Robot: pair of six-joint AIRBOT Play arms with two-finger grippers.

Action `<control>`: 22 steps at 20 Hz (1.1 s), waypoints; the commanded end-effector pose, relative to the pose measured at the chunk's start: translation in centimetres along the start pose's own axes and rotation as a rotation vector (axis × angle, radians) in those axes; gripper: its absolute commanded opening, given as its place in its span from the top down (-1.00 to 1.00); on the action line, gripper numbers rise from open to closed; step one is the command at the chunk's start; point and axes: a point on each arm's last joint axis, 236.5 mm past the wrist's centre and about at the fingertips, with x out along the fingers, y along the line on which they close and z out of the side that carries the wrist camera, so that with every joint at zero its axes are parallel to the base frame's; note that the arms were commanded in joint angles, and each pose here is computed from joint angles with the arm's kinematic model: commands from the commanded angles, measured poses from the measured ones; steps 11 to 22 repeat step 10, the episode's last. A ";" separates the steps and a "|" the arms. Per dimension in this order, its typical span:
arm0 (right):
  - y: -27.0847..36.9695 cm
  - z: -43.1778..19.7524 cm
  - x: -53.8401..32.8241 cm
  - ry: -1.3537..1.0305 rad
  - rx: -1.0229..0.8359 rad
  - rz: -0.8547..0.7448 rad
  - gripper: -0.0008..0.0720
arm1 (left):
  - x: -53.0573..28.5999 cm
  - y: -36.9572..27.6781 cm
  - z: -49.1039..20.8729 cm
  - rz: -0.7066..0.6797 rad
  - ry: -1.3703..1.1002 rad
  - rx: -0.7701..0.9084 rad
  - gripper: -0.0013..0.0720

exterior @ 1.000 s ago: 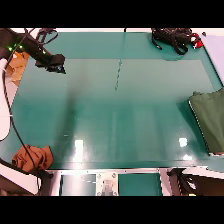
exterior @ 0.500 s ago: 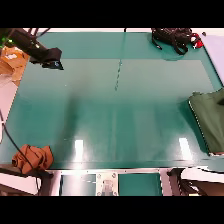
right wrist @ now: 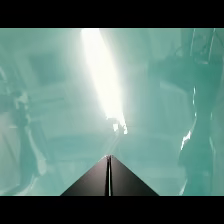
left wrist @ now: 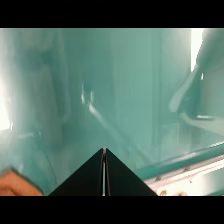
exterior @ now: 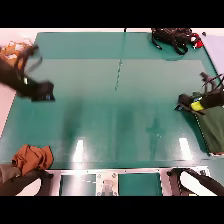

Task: Fold the shirts.

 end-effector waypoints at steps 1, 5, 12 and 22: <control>1.1 -2.4 1.9 -0.007 -0.082 0.007 0.94 | 4.2 2.8 -6.4 0.057 0.047 -0.071 0.89; 1.2 -2.4 1.9 -0.007 -0.083 0.008 0.94 | 5.1 3.2 -6.9 0.059 0.064 -0.079 0.89; 1.2 -2.4 1.9 -0.007 -0.083 0.008 0.94 | 5.1 3.2 -5.9 0.059 0.019 -0.075 0.89; 1.2 -2.4 1.9 -0.007 -0.083 0.008 0.94 | 5.1 3.2 -5.9 0.059 0.019 -0.075 0.89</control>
